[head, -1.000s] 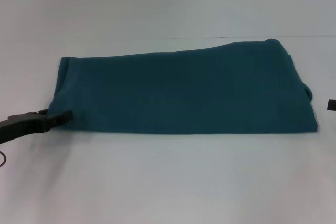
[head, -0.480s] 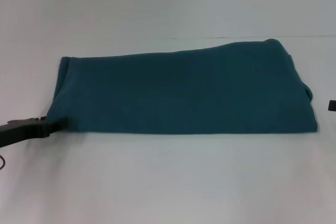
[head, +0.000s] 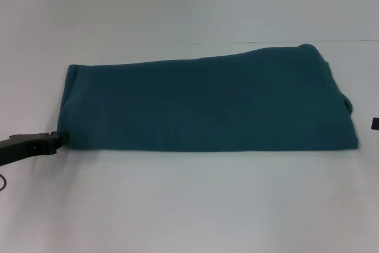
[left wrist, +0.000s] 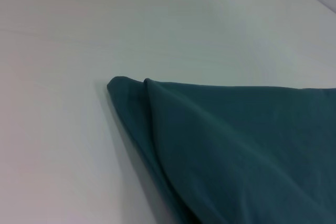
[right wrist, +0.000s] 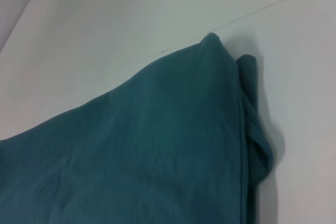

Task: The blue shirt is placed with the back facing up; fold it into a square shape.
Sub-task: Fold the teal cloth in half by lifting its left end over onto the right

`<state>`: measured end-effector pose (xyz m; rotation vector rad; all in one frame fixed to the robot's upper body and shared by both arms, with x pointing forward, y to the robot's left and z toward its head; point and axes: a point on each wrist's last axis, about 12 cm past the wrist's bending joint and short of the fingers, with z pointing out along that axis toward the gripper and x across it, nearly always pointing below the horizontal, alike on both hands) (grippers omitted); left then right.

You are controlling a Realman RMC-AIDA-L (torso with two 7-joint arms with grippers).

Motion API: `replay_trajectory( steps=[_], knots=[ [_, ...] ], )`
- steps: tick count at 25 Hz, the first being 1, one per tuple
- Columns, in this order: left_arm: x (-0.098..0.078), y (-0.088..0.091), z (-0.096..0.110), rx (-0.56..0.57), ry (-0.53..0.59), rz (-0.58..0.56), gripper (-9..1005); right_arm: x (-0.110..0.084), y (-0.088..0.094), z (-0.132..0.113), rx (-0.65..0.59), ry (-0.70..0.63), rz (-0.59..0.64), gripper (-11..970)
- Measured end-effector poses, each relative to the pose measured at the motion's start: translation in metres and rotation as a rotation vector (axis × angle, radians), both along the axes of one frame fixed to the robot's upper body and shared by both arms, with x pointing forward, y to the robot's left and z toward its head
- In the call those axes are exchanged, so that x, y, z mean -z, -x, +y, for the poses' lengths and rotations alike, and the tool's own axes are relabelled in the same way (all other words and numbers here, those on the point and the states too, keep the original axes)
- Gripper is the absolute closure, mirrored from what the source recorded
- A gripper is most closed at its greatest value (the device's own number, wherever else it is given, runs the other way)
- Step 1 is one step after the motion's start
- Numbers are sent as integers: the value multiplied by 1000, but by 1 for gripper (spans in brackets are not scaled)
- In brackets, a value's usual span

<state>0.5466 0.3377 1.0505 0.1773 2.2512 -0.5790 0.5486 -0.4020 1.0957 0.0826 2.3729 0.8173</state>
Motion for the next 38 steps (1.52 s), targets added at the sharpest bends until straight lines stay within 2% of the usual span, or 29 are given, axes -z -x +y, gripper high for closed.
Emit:
replay_trajectory(
  steps=[2,7,10,14,22,38],
  knots=[
    [0,0,0,1,-1,-1,690,3,1,1,2,-5,7,247],
    [-3,0,3,0,-9,-9,920,8,-2,5,11,-12,21,246],
    [-4,0,3,3,-9,-11,964,11,-8,14,-3,2,22,246],
    [-5,-1,2,6,-9,-13,963,16,-19,31,-22,34,15,248],
    [-5,-1,2,6,-9,-14,961,23,-30,49,-41,58,21,277],
    [-5,-2,3,-1,-11,-14,958,25,-27,44,-30,66,30,342]
  ],
)
